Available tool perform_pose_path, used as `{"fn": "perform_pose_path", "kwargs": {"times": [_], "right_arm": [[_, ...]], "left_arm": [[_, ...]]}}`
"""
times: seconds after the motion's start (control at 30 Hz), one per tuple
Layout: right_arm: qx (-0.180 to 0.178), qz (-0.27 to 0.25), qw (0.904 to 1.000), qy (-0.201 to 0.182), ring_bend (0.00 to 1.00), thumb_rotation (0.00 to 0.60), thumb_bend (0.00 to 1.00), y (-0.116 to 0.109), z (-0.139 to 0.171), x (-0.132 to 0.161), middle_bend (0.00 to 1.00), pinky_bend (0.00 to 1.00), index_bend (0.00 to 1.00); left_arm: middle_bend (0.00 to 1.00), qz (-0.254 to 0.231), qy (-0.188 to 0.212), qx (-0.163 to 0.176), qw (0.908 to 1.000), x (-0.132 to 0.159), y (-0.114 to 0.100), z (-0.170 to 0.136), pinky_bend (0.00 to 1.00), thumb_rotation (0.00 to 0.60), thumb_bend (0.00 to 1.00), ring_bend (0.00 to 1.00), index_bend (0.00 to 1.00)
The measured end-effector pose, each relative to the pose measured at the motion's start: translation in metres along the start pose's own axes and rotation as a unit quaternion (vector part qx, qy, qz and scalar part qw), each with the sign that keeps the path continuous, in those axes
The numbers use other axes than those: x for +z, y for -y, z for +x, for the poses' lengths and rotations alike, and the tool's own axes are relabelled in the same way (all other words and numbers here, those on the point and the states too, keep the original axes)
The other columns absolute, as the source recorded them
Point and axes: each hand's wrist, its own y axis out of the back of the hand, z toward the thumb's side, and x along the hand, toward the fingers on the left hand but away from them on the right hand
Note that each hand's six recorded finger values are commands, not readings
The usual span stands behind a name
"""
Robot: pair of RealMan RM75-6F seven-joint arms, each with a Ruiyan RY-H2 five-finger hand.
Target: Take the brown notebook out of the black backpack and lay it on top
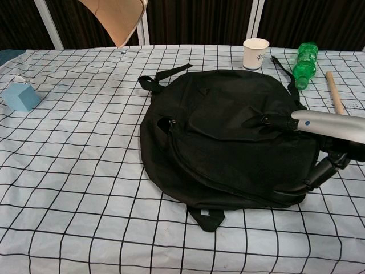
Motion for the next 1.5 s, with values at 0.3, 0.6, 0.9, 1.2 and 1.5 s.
{"fn": "perform_pose_path", "kwargs": {"times": [0.3, 0.6, 0.9, 1.2, 1.5], "right_arm": [[-0.012, 0.06, 0.9977, 0.027, 0.04, 0.6, 0.17, -0.029, 0.015, -0.028, 0.0, 0.12, 0.06], [-0.067, 0.091, 0.9901, 0.084, 0.04, 0.6, 0.18, -0.084, 0.051, -0.059, 0.01, 0.12, 0.06], [-0.11, 0.083, 0.9838, 0.115, 0.04, 0.6, 0.18, -0.103, 0.066, -0.079, 0.0, 0.12, 0.06], [-0.121, 0.078, 0.9819, 0.123, 0.04, 0.6, 0.18, -0.104, 0.068, -0.081, 0.0, 0.12, 0.06], [-0.138, 0.079, 0.9783, 0.133, 0.04, 0.6, 0.18, -0.113, 0.072, -0.081, 0.0, 0.12, 0.06]], "left_arm": [[0.68, -0.025, 0.003, -0.001, 0.9997, 0.019, 0.03, 0.018, 0.36, 0.6, 0.51, 0.4, 0.64], [0.68, -0.094, 0.013, 0.009, 0.9955, 0.063, 0.063, 0.051, 0.36, 0.6, 0.51, 0.4, 0.64], [0.61, -0.224, 0.049, 0.003, 0.9734, 0.123, 0.097, 0.054, 0.33, 0.6, 0.46, 0.35, 0.59], [0.09, -0.212, 0.118, -0.137, 0.9602, 0.13, 0.157, -0.014, 0.0, 0.6, 0.0, 0.0, 0.23], [0.09, -0.145, 0.093, -0.285, 0.943, 0.042, 0.162, -0.09, 0.0, 0.6, 0.0, 0.0, 0.22]]}}
